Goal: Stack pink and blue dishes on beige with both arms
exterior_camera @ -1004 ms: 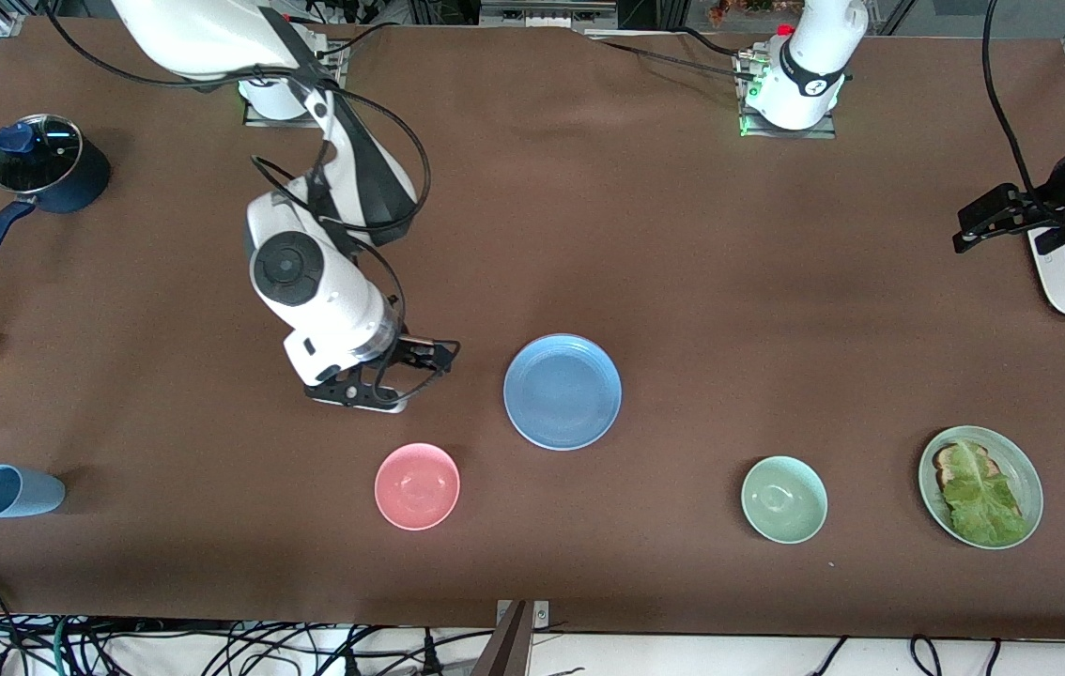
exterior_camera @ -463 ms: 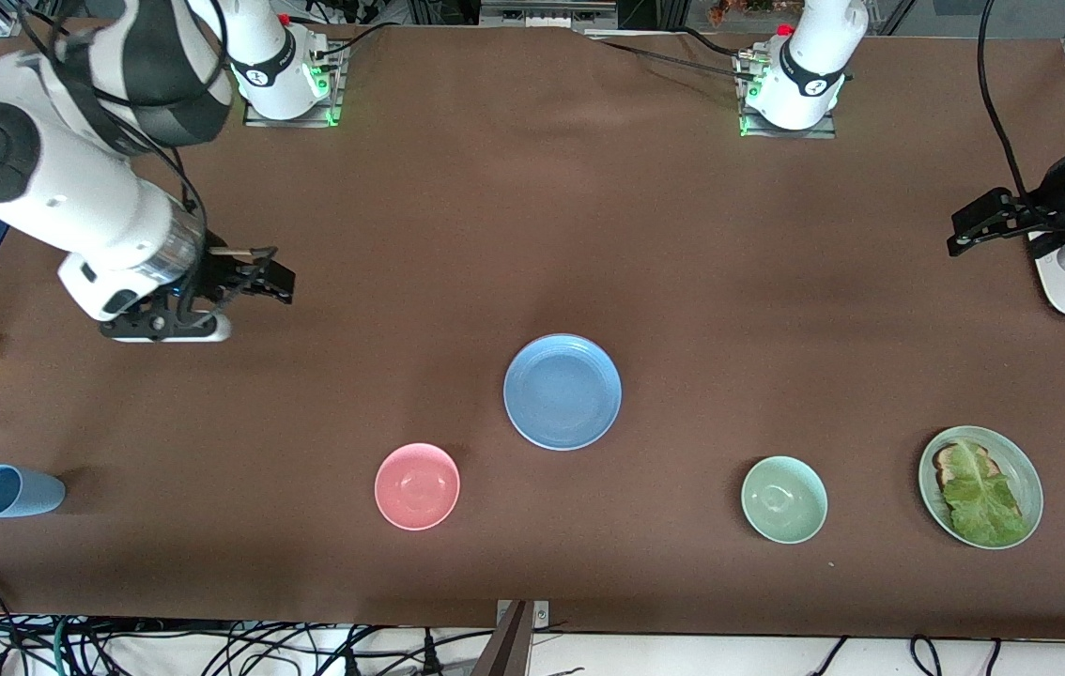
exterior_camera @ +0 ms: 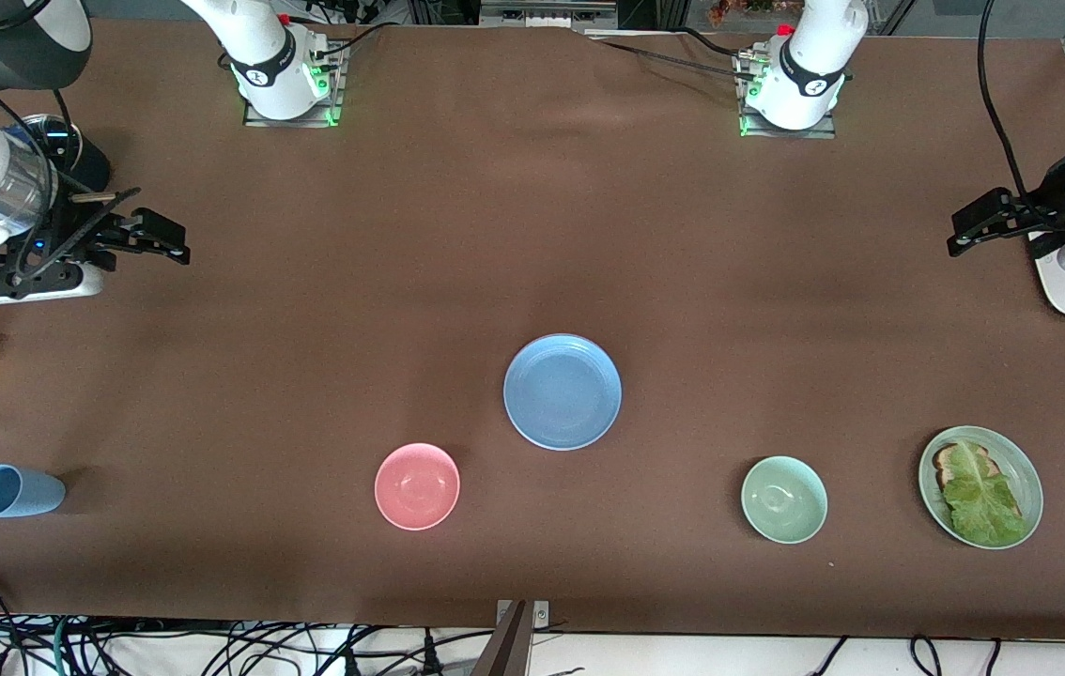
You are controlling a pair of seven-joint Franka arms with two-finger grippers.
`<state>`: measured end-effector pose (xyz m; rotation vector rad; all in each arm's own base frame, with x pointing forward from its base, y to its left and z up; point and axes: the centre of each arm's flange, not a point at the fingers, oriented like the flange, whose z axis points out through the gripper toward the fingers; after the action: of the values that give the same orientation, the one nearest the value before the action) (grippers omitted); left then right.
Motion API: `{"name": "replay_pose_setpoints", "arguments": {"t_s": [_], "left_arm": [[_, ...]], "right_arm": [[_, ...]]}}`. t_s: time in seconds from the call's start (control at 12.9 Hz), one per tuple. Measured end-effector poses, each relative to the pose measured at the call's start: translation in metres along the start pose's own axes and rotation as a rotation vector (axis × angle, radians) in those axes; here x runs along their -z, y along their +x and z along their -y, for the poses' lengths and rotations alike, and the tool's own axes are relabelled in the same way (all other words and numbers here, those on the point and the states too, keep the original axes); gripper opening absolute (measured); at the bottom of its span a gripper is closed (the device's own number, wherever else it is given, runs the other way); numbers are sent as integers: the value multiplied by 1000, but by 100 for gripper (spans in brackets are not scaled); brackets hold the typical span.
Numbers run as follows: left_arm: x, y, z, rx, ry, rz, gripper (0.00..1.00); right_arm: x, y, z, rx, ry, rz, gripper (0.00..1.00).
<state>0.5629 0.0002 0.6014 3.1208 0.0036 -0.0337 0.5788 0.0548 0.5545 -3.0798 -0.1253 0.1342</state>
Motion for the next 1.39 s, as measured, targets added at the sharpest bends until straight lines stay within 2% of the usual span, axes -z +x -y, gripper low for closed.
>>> {"name": "replay_pose_setpoints", "arguments": {"t_s": [0.23, 1.39], "left_arm": [[0, 0, 0, 0, 0, 0, 100], [0, 0, -1, -2, 0, 1, 100]], "right_arm": [[1, -2, -9, 4, -47, 12, 100], [18, -2, 0, 19, -48, -19, 100]]}}
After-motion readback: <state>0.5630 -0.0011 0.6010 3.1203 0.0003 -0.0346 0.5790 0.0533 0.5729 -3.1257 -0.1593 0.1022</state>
